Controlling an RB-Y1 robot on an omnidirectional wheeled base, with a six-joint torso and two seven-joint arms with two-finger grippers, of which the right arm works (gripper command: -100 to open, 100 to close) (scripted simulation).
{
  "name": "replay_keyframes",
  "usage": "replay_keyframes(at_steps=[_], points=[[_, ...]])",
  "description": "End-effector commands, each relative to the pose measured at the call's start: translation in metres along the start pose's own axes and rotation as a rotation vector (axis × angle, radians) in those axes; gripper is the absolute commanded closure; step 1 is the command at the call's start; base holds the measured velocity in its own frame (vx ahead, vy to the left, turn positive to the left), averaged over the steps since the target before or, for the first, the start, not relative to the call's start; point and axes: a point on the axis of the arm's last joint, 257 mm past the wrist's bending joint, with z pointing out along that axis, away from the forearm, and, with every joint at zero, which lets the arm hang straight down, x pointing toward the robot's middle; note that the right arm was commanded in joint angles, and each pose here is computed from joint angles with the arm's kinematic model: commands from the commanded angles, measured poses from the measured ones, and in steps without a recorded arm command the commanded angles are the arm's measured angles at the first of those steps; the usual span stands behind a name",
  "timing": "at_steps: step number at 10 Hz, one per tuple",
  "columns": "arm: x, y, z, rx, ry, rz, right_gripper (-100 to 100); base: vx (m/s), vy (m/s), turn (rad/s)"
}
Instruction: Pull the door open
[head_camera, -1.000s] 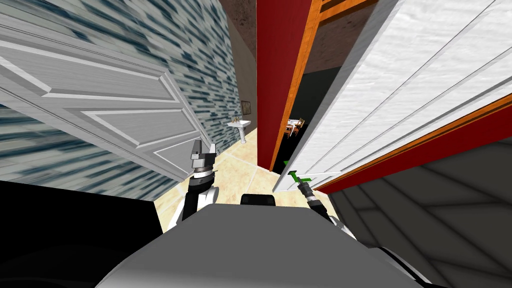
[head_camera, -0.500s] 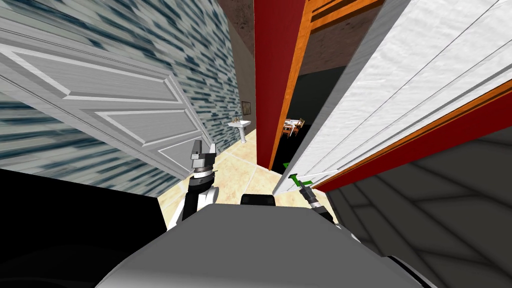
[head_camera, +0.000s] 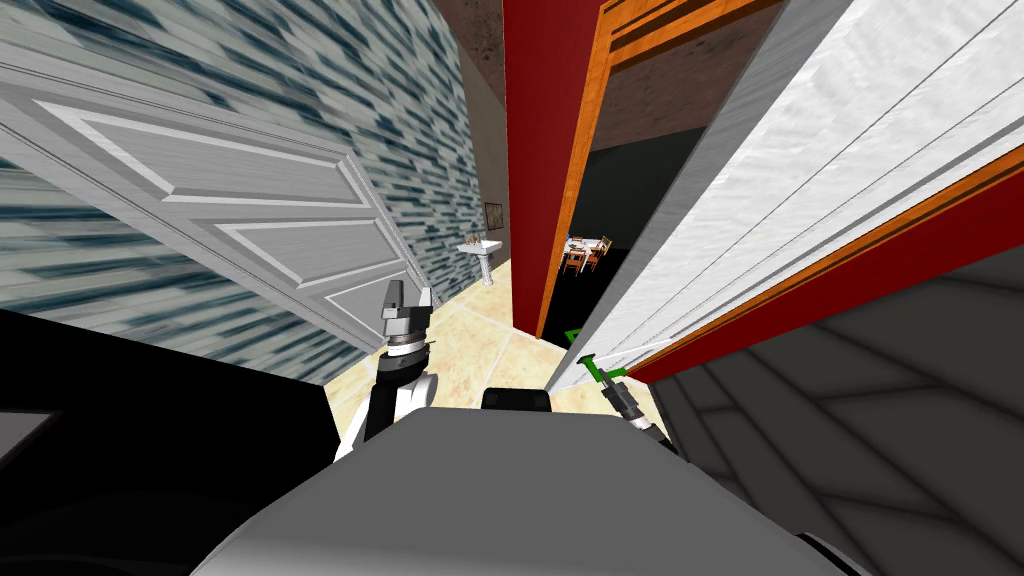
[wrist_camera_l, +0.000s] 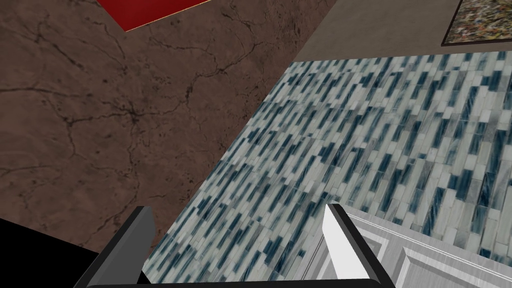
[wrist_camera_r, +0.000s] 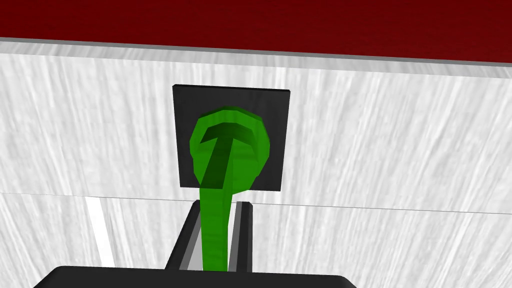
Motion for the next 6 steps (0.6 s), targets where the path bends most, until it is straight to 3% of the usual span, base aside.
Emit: replay_keyframes(at_steps=[1, 2, 5, 6], points=[[0.0, 0.0, 0.0, 0.0, 0.0, 0.0, 100, -0.017, -0.01, 0.027], [0.008, 0.0, -0.0092, -0.002, 0.026, -0.002, 100, -0.003, 0.015, -0.062], [0.021, -0.001, -0.025, 0.0, 0.065, -0.004, 100, -0.019, 0.005, -0.045], [0.02, -0.003, -0.0276, 0.009, 0.061, -0.004, 100, -0.029, -0.012, 0.013]])
